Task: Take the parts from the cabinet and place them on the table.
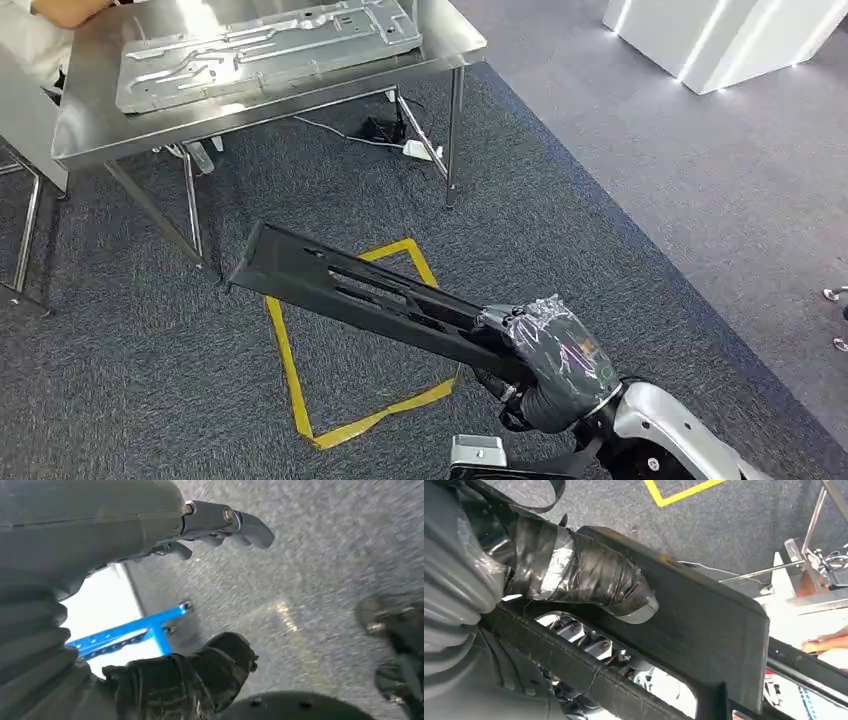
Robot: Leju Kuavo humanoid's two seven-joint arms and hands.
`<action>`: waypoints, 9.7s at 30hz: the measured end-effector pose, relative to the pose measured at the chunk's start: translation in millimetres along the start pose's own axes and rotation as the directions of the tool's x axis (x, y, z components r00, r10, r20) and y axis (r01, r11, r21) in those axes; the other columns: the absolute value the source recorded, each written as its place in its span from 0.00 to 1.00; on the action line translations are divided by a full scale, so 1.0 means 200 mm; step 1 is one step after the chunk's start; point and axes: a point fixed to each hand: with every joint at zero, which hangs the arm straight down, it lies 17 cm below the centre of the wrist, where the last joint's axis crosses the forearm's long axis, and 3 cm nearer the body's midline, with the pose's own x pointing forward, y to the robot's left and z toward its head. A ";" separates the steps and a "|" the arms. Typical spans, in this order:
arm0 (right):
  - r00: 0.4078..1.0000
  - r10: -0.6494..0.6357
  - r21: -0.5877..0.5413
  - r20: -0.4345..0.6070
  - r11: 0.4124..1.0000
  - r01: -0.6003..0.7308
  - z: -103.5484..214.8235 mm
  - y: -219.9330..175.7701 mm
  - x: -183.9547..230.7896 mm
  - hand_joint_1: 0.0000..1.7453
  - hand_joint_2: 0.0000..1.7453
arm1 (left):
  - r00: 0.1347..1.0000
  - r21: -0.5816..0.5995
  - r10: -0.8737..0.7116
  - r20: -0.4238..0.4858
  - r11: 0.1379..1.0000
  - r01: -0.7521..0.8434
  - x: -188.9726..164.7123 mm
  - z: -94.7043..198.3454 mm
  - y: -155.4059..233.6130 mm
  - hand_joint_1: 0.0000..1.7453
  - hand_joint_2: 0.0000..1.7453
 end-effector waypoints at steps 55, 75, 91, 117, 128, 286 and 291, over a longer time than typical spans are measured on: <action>0.996 0.093 0.018 0.012 0.996 -0.093 -0.03 -0.05 0.01 1.00 1.00 | 1.000 -0.023 0.013 0.018 1.000 -0.013 0.03 0.00 -0.05 0.00 1.00; 0.994 0.113 0.052 0.003 0.992 -0.113 -0.03 -0.04 -0.02 1.00 1.00 | 1.000 -0.024 0.016 0.017 1.000 -0.016 0.02 0.00 -0.06 0.00 1.00; 0.991 0.090 0.116 -0.095 0.990 -0.079 -0.01 -0.11 -0.19 1.00 1.00 | 0.999 -0.029 0.031 0.019 0.999 -0.031 0.03 0.01 -0.07 0.00 1.00; 0.976 0.114 0.095 -0.187 0.991 -0.097 -0.02 -0.21 -0.38 1.00 1.00 | 0.999 -0.030 0.047 0.022 0.998 -0.047 0.03 0.01 -0.06 0.00 1.00; 0.973 0.155 0.116 -0.171 0.984 -0.137 -0.03 -0.22 -0.38 1.00 1.00 | 0.999 -0.040 0.049 0.022 0.998 -0.048 0.02 0.01 -0.08 0.00 1.00; 0.912 0.408 -0.116 -0.029 0.905 -0.409 -0.25 0.18 -0.37 0.00 0.00 | 0.991 -0.032 -0.132 -0.001 0.991 0.132 0.00 0.01 -0.04 0.00 0.00; 0.972 0.231 -0.098 -0.038 0.967 -0.234 -0.25 0.24 -0.20 0.00 0.00 | 0.994 -0.026 -0.106 0.010 0.994 0.107 0.02 0.01 -0.04 0.00 0.00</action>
